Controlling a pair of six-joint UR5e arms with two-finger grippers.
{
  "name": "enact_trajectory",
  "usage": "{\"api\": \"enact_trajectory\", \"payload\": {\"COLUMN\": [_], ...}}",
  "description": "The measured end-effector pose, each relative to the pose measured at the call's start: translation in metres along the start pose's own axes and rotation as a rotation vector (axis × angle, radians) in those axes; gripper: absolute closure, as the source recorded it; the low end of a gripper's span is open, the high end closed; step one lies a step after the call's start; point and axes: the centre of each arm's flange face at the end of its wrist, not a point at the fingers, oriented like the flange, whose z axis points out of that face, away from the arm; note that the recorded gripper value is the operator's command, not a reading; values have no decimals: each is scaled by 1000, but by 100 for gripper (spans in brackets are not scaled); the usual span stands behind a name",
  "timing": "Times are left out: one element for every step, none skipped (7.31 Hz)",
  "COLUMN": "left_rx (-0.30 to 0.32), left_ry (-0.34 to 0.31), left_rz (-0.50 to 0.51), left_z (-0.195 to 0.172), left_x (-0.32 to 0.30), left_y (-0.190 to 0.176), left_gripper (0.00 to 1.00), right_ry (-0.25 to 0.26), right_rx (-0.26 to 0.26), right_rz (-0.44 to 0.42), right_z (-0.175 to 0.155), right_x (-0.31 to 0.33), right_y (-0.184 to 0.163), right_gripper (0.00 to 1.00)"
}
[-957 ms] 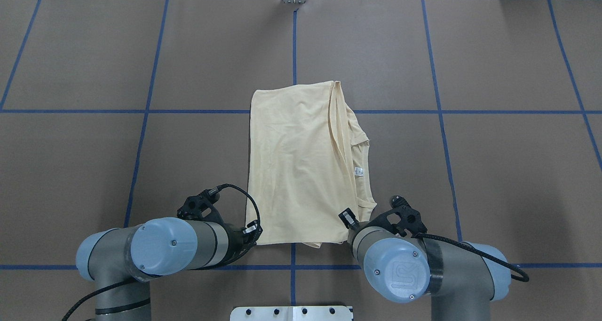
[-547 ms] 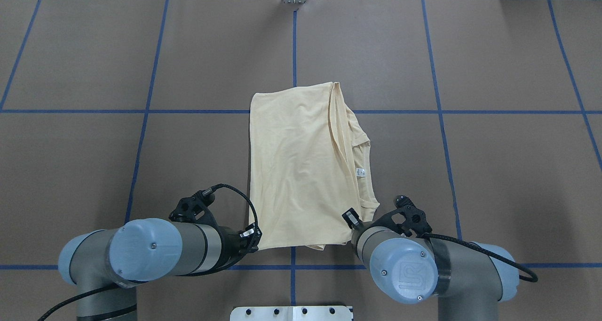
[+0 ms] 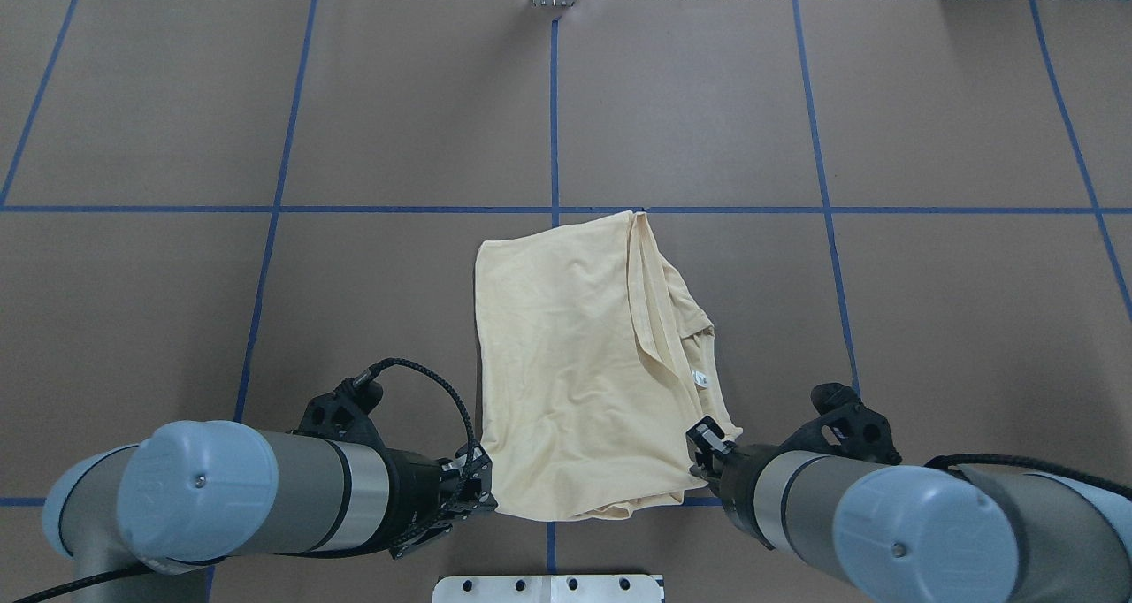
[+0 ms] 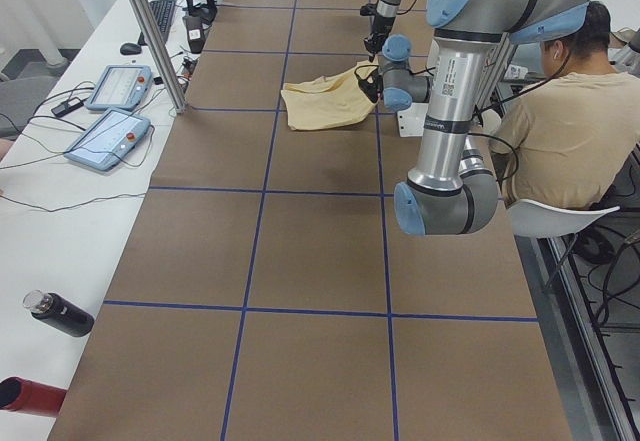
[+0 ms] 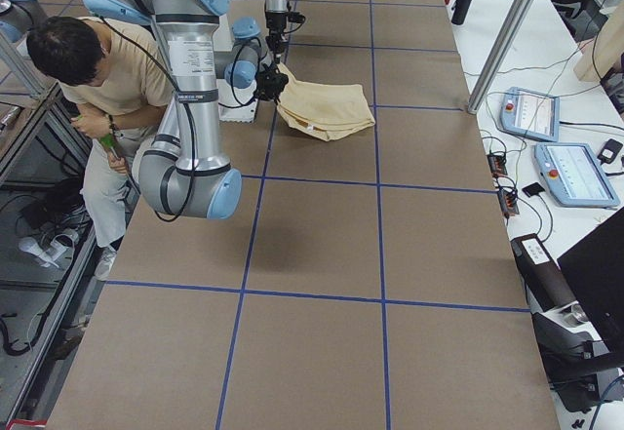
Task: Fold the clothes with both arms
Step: 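Lift the near edge with both grippers and fold it toward the far edge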
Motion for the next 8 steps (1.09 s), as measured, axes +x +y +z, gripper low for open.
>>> {"api": "enact_trajectory", "payload": {"left_rx": [3, 32, 72, 112, 149, 185, 218, 242], "left_ry": [9, 30, 51, 65, 72, 70, 67, 71], "left_rz": [4, 30, 60, 74, 86, 101, 114, 121], "left_z": [-13, -24, -28, -26, -22, -16, -8, 2], "left_x": [9, 22, 37, 53, 70, 84, 96, 107], "left_y": [-7, -25, -46, -66, -85, -105, -125, -146], "left_gripper": [100, 100, 100, 100, 100, 100, 100, 100], "right_ry": [-2, 5, 13, 22, 33, 46, 64, 82], "right_rx": [-19, -22, -15, 0, 15, 28, 42, 57], "right_rz": [33, 60, 64, 48, 22, -11, -45, -78], "right_z": [-13, -10, 2, 14, 25, 35, 47, 60], "right_x": [-17, -47, -81, -108, -128, -145, -158, -169], "right_y": [-14, -30, -45, -61, -77, -92, -105, -115], "right_gripper": [100, 100, 100, 100, 100, 100, 100, 100]}}
